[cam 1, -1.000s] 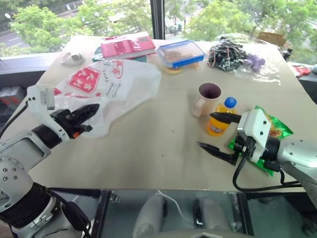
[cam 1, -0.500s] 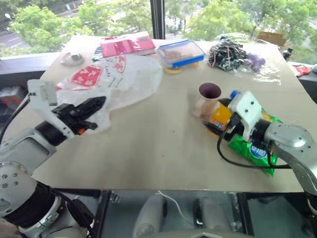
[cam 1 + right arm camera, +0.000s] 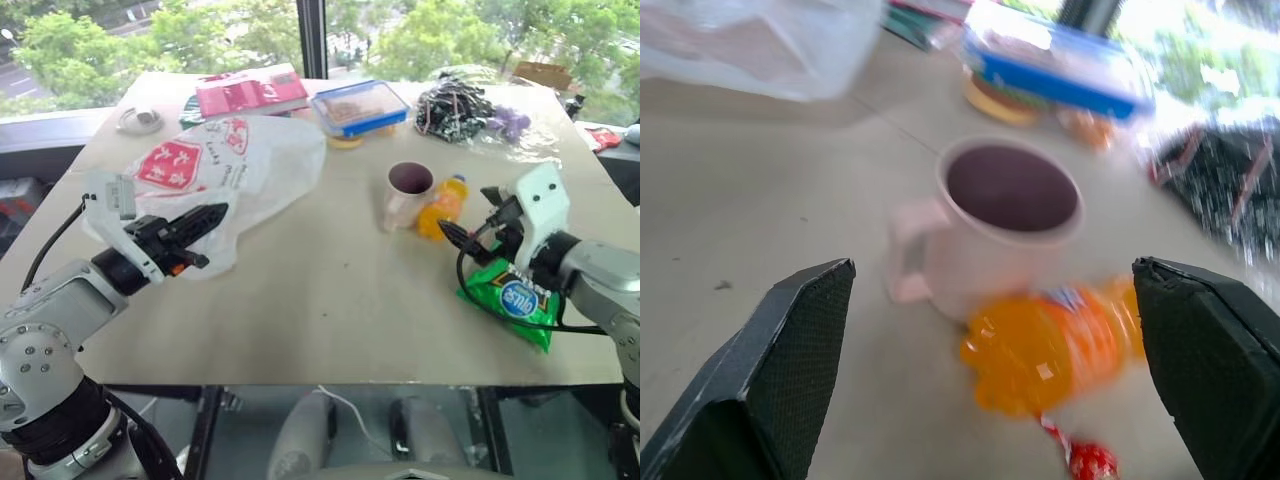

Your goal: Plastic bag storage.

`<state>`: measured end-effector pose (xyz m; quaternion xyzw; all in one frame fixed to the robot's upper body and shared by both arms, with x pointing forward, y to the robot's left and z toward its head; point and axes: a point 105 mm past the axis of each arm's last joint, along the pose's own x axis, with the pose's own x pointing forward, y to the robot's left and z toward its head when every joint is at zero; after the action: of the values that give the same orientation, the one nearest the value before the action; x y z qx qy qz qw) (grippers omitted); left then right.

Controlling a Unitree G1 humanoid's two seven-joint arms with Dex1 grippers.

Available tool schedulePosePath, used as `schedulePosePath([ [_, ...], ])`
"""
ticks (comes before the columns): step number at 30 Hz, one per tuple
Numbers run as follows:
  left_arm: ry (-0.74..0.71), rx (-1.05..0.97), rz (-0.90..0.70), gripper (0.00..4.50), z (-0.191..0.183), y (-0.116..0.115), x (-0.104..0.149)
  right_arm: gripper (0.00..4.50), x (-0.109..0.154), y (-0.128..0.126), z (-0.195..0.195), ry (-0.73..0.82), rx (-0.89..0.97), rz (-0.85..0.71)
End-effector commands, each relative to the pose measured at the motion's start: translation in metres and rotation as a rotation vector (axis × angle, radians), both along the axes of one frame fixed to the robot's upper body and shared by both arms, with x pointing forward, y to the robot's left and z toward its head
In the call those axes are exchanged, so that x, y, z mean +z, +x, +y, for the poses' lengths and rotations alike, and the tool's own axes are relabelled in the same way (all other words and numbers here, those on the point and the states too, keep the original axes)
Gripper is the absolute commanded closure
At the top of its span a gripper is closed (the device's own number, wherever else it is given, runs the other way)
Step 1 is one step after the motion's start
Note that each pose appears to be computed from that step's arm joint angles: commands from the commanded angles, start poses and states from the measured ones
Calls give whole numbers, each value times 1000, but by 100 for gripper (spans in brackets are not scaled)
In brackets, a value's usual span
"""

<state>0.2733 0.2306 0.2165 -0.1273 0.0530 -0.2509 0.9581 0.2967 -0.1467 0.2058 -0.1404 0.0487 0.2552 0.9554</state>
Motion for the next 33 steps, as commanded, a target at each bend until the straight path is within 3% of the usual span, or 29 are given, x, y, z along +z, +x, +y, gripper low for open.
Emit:
schedulePosePath([
  [1,20,-12,-37,440,-2,0,6,0,-9,38,-26,144,-243,107],
  [8,23,-4,-41,440,-1,2,4,0,-6,94,-13,377,-356,220],
  [14,27,10,-44,440,0,0,3,0,-21,124,9,353,-398,289],
  [22,29,32,-41,440,-2,-3,-1,0,-51,136,17,232,-445,391],
  [27,29,35,-40,450,-3,-5,-2,150,-69,131,20,142,-414,425],
  [31,19,36,-52,450,-2,-7,2,213,-48,122,7,137,-379,330],
  [33,-1,32,-64,450,-1,-8,5,213,-23,109,-5,189,-355,252],
])
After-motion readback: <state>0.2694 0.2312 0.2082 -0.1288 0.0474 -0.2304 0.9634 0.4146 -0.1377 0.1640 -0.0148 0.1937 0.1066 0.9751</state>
